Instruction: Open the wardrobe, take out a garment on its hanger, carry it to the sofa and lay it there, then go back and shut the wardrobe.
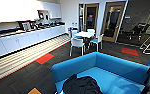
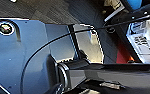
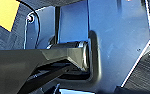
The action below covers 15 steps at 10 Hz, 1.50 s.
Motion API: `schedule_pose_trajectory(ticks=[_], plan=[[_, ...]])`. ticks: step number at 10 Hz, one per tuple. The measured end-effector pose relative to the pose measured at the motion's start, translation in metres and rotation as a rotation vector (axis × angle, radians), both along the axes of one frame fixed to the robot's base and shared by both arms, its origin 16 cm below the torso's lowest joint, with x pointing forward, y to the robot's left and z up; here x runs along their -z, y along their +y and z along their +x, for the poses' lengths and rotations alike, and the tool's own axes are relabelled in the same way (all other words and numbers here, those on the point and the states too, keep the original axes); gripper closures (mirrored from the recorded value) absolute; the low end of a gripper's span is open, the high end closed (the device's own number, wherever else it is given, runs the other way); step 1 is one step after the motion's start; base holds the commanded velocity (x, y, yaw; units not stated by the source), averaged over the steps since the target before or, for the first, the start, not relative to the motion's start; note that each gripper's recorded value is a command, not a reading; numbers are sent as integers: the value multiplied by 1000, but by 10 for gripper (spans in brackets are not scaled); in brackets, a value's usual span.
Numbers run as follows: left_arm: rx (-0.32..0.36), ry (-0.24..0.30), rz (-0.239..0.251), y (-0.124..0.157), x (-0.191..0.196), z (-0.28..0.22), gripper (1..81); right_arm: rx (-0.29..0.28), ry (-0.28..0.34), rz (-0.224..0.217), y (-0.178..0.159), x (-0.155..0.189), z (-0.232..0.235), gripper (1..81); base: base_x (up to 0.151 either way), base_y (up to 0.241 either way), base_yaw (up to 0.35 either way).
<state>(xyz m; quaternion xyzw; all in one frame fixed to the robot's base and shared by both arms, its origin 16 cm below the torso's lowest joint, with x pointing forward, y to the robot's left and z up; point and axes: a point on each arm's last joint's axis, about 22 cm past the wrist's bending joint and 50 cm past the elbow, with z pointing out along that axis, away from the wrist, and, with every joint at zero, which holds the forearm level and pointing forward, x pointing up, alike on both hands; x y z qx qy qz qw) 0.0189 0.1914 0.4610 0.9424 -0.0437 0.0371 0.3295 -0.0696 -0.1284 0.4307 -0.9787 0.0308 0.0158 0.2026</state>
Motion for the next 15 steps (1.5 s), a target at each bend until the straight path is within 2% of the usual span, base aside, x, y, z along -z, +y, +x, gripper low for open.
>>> schedule_pose_trajectory(ticks=[3, 6, 15], plan=[[2, 0, -1, -4, 0, 1, 10, 1, 3, 0, 0, 0, -1, 10, 0, 0, 216], [36, -2, -6, -8, 1, 9, 10, 35, 9, -3, 2, -1, -10, 10, 0, 0, 216], [37, 1, 3, -7, 3, 7, 10, 36, 0, -3, 1, -1, -4, 10, 0, 0, 228]])
